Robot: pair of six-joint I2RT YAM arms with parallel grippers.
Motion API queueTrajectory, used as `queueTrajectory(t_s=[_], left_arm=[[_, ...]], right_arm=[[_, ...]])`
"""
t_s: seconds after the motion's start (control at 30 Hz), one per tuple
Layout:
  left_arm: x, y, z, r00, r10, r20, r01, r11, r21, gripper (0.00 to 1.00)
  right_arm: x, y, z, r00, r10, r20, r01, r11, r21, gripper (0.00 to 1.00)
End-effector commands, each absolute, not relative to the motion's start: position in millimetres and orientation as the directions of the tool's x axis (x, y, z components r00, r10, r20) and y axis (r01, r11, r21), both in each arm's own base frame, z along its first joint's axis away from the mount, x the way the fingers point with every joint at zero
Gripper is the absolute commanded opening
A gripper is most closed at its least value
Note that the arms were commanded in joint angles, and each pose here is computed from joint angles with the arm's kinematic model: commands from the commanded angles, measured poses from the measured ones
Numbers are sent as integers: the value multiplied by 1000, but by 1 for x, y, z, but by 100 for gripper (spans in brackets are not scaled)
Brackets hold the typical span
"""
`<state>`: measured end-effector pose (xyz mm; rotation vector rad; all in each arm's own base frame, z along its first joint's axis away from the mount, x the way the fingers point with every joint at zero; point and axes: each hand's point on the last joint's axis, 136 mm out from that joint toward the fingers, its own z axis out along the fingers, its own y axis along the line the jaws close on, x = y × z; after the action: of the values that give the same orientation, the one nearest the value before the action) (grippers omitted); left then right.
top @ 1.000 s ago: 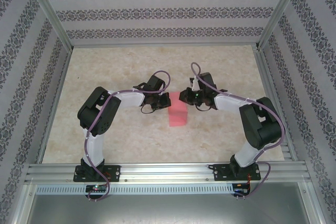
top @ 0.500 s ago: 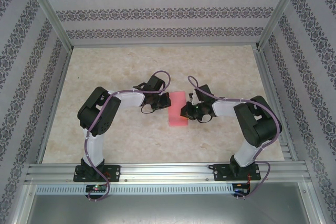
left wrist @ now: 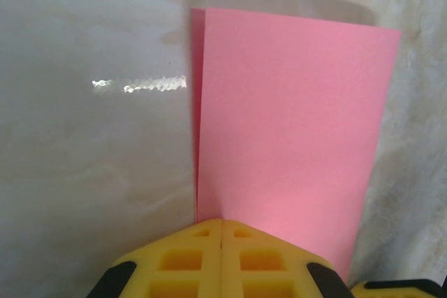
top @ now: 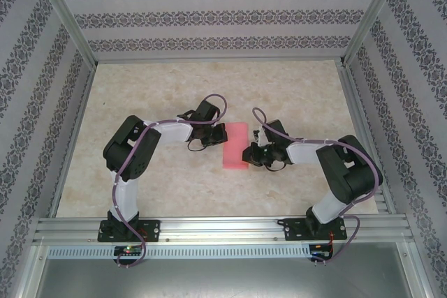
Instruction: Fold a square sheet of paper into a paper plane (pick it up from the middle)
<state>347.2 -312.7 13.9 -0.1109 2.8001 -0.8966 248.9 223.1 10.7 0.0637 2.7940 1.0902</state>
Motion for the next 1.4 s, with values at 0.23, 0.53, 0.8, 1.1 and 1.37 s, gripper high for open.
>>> queueTrajectory(t_s=[0.23, 0.53, 0.8, 1.1, 1.37], left_arm=[[286, -247, -79, -989, -147, 24, -148, 954, -260, 0], [288, -250, -77, -990, -137, 17, -136, 953, -272, 0], [333, -302, -1, -991, -61, -123, 5, 881, -473, 2], [367, -287, 73, -929, -220, -298, -44, 865, -500, 14], [342, -259, 88, -906, -265, -328, -62, 853, -518, 19]], right_arm=[[171, 190, -24, -992, 73, 108, 121, 824, 553, 11], [169, 191, -22, -993, 55, 100, 101, 832, 546, 11], [201, 222, 4, -995, 103, -2, 80, 784, 616, 12], [251, 280, 46, -961, 219, -171, 38, 714, 699, 14], [291, 241, 96, -913, 245, -326, -38, 744, 667, 17]])
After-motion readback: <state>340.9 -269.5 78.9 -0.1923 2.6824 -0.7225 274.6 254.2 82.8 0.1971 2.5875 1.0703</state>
